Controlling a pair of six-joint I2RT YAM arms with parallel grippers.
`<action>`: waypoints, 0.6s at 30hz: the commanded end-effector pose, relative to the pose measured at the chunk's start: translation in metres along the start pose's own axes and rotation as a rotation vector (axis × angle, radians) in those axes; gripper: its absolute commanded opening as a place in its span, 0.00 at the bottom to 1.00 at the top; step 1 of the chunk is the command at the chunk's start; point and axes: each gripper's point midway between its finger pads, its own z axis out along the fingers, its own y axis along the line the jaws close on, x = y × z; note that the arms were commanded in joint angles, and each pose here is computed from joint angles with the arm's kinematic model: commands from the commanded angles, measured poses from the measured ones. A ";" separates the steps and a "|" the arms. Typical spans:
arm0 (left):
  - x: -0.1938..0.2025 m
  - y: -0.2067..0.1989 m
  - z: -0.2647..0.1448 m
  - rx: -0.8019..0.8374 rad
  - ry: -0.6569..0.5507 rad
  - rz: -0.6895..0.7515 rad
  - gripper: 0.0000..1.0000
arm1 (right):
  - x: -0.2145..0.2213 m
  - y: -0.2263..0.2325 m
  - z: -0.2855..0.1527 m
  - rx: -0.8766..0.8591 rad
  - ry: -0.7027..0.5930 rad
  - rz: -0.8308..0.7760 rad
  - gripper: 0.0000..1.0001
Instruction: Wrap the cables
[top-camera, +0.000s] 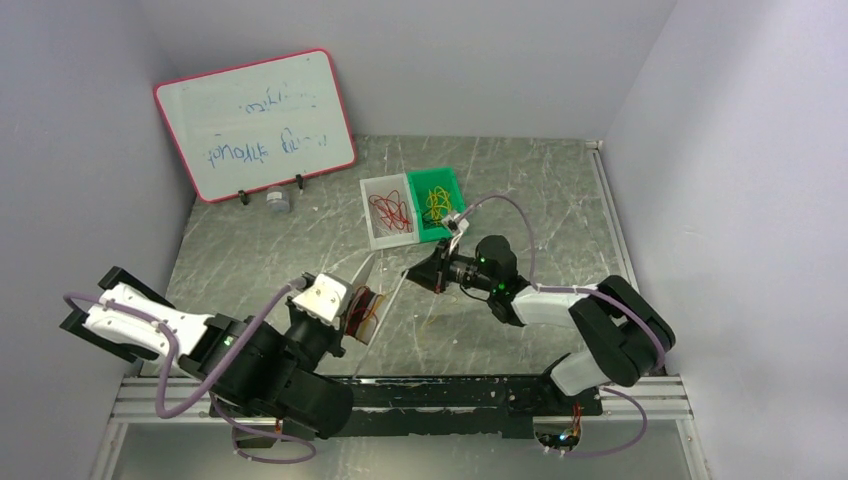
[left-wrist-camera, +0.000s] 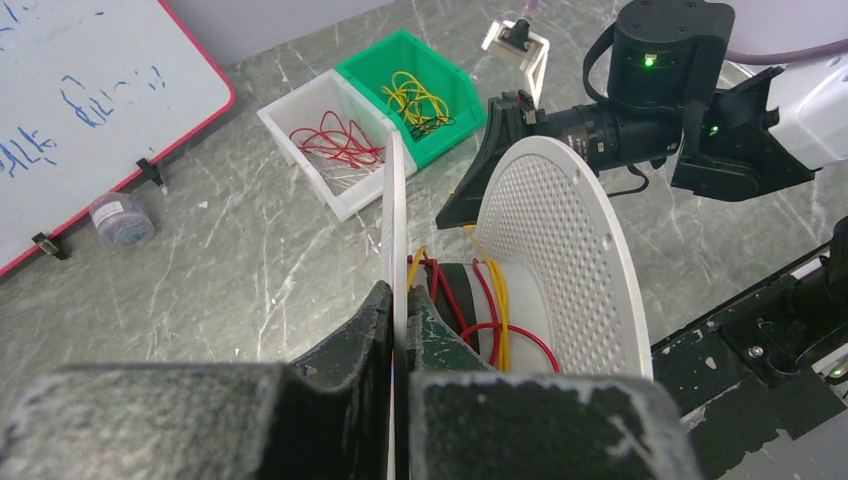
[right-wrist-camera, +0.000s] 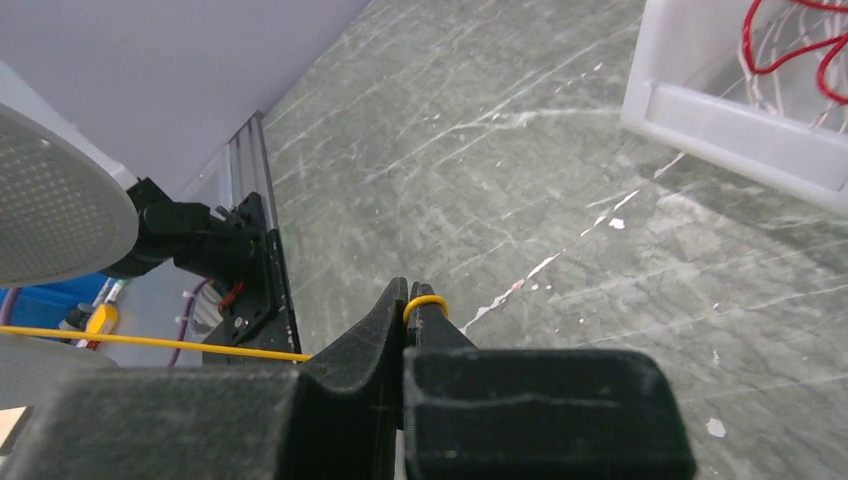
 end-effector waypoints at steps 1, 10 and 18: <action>-0.055 -0.005 -0.004 -0.034 -0.200 -0.195 0.07 | 0.063 -0.068 -0.018 0.293 0.129 0.055 0.00; -0.046 -0.021 0.003 -0.053 -0.197 -0.196 0.07 | 0.075 -0.065 -0.018 0.295 0.149 0.066 0.00; -0.021 -0.044 0.021 -0.118 -0.169 -0.095 0.07 | 0.076 -0.063 -0.015 0.296 0.159 0.061 0.00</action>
